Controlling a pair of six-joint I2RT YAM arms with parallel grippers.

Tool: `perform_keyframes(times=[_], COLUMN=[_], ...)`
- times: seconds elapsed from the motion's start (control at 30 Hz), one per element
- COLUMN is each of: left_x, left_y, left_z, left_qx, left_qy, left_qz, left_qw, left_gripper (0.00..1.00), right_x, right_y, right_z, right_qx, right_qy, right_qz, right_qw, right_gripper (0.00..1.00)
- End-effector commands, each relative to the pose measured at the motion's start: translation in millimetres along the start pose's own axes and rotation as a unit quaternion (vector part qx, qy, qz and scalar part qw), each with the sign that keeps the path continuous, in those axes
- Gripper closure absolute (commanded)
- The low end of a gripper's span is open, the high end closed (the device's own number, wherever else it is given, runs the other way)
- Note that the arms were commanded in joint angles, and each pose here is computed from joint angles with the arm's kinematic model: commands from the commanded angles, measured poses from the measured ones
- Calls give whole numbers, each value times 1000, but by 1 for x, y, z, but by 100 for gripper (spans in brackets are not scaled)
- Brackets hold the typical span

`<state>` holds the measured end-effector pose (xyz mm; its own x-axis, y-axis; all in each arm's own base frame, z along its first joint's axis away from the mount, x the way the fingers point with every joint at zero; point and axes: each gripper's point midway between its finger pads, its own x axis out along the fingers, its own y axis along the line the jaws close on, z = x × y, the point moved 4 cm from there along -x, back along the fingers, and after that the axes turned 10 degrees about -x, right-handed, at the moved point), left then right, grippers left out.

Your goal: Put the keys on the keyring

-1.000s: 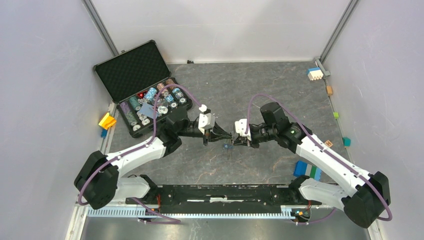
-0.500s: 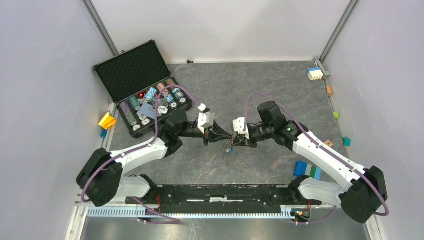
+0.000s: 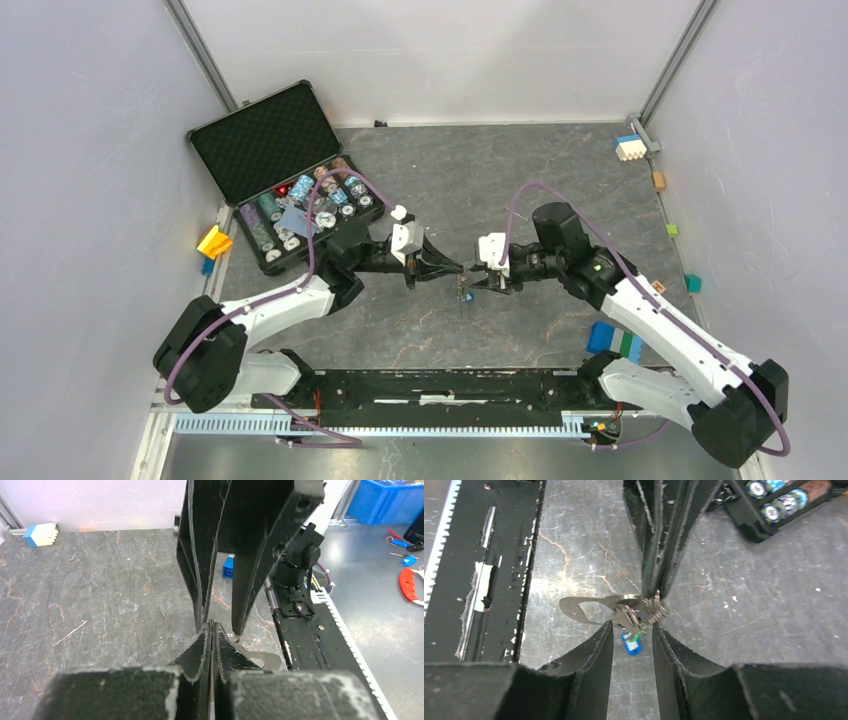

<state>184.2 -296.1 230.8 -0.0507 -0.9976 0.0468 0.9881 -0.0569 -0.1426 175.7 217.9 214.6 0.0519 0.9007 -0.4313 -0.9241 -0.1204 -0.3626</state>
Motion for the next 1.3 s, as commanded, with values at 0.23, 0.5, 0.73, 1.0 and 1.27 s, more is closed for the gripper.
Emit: perform_keyframes(times=[0.23,0.5,0.73,1.0,1.27], left_x=[-1,-1,-1,0,-1], left_y=[-11,-10,-10,-9,-9], left_z=[17,16,16,15,13], left_qx=[21,22,23,22,23], left_qy=[-29,-29,-29,-27,-24], left_qz=[-38,-39,-37,-36,-35], left_qw=[999,999,999,999,999], left_gripper=[98,98,98,98,98], right_x=[-18,-9,-7,-6,-5], right_y=[-17,-14,-12,-13,-13], right_z=[17,24,27,30,28], right_qx=[-33,-19,-12,-4,0], right_qy=[-28,-63,-76,-83,-83], right_qz=[-53,-21,-9,-3,-3], right_qw=[998,998,997,997,997], right_gripper=[64,64,68,80,93])
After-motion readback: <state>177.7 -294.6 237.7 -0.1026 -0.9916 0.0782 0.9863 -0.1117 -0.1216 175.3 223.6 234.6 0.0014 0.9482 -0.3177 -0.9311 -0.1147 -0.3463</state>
